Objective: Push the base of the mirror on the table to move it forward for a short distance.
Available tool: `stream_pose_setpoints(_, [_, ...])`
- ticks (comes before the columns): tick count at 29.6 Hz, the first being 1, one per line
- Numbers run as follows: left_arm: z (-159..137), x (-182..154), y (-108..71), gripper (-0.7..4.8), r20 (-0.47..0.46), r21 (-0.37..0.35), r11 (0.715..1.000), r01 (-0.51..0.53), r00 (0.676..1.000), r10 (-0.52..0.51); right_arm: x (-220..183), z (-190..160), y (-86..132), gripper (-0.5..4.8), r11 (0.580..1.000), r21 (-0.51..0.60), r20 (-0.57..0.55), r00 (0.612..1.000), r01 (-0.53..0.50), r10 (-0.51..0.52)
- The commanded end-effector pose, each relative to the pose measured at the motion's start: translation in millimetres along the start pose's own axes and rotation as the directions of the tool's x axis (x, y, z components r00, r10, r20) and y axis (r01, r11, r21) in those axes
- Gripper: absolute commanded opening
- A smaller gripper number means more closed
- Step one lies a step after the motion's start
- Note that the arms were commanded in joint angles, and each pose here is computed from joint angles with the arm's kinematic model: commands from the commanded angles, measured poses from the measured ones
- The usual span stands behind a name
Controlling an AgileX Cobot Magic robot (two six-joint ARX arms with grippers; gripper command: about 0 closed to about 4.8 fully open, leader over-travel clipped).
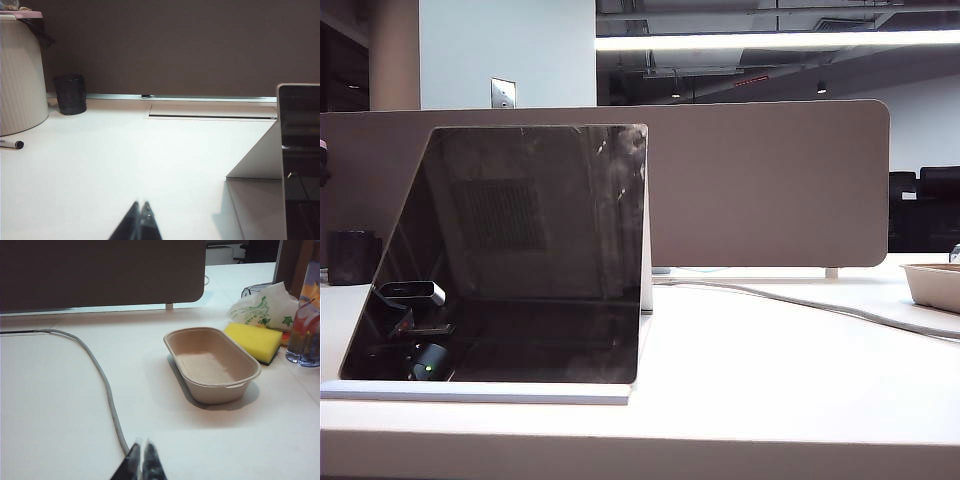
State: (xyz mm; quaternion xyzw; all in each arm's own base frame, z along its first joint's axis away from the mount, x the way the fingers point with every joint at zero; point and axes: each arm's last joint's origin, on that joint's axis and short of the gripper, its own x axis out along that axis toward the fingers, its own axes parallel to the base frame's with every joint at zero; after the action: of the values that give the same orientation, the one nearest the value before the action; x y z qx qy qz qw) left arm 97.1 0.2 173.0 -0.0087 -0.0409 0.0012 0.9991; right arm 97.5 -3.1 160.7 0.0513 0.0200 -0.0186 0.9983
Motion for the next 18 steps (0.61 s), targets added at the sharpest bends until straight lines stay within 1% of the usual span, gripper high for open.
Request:
stream_pose_setpoints(1, [1.0, 0.0, 0.0, 0.03, 0.007, -0.001, 1.000, 0.002, 1.000, -0.002, 0.0, 1.9, 0.1, 0.22, 1.000, -0.009, 0.018, 1.000, 0.002, -0.002])
stream_pose_setpoints(18, [1.0, 0.0, 0.0, 0.03, 0.007, -0.001, 1.000, 0.002, 1.000, -0.002, 0.0, 1.8, 0.5, 0.22, 1.000, -0.009, 0.017, 1.000, -0.003, 0.003])
